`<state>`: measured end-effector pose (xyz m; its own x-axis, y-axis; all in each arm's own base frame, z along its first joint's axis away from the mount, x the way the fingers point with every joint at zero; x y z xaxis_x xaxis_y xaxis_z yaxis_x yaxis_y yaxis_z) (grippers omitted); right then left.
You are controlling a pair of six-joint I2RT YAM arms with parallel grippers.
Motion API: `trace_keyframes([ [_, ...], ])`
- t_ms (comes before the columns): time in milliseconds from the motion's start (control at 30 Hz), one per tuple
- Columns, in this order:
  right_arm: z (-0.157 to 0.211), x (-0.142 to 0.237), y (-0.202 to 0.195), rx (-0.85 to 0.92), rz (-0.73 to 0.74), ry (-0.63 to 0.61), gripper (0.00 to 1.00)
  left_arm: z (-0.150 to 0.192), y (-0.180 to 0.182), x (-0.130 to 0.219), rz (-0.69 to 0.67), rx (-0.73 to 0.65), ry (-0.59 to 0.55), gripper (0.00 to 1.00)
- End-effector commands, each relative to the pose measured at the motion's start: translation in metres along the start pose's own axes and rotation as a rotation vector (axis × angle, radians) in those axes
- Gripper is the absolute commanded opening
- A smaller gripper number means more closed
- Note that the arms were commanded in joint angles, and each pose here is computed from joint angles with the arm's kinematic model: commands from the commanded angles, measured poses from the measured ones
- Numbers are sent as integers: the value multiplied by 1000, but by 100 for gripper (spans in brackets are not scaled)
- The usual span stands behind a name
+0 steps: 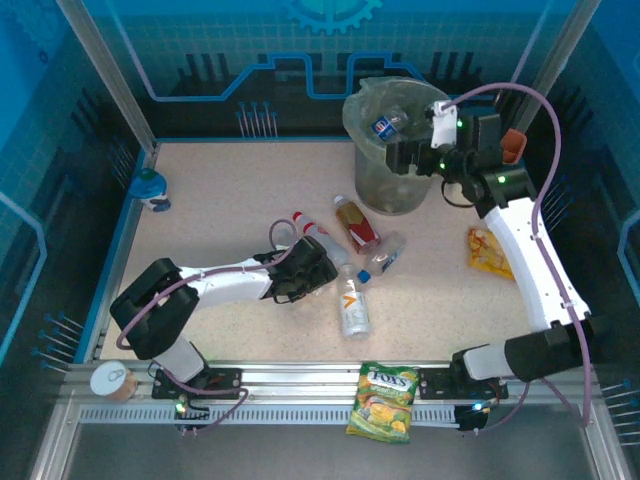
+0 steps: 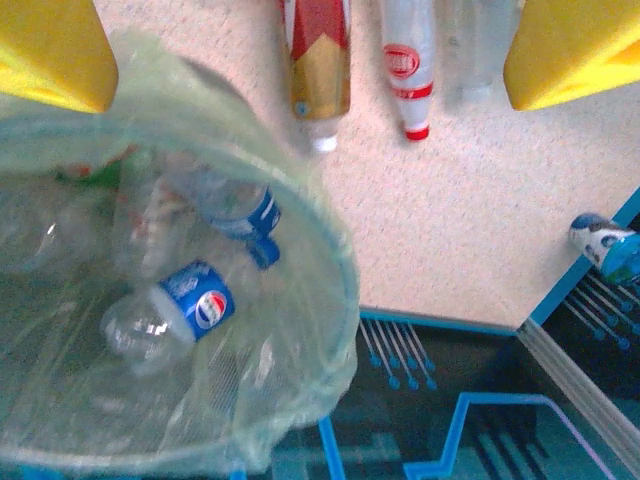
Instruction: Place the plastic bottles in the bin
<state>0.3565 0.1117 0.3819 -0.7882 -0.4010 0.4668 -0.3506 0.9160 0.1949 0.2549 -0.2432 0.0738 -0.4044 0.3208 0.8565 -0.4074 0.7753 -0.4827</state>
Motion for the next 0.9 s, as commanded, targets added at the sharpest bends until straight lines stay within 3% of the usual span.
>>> trace_keyframes([
  [0, 6, 11, 13, -27, -39, -47, 100, 4, 1, 0, -1, -9, 20, 79],
  [267, 64, -3, 13, -72, -36, 74, 100, -4, -2, 24, 17, -50, -34, 64],
  [633, 100, -36, 47, -175, -152, 238, 100, -19, -6, 64, 78, -159, -124, 51],
  [867, 107, -60, 93, -251, -374, 294, 100, -18, -26, 94, 320, -368, -183, 45],
])
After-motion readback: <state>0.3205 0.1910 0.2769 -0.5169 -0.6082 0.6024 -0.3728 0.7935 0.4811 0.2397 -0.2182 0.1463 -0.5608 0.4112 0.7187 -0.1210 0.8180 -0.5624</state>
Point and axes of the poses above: each hand's point on the last joint's axis, 136 mm out from that joint toward the fingers, its own x axis back along the fingers, its own y axis along the line the jaws close on, z = x × y, the point moved 4 cm from there along x, back along the fingers, and after that the axes turned 2 degrees about x, right-handed, at the moved point
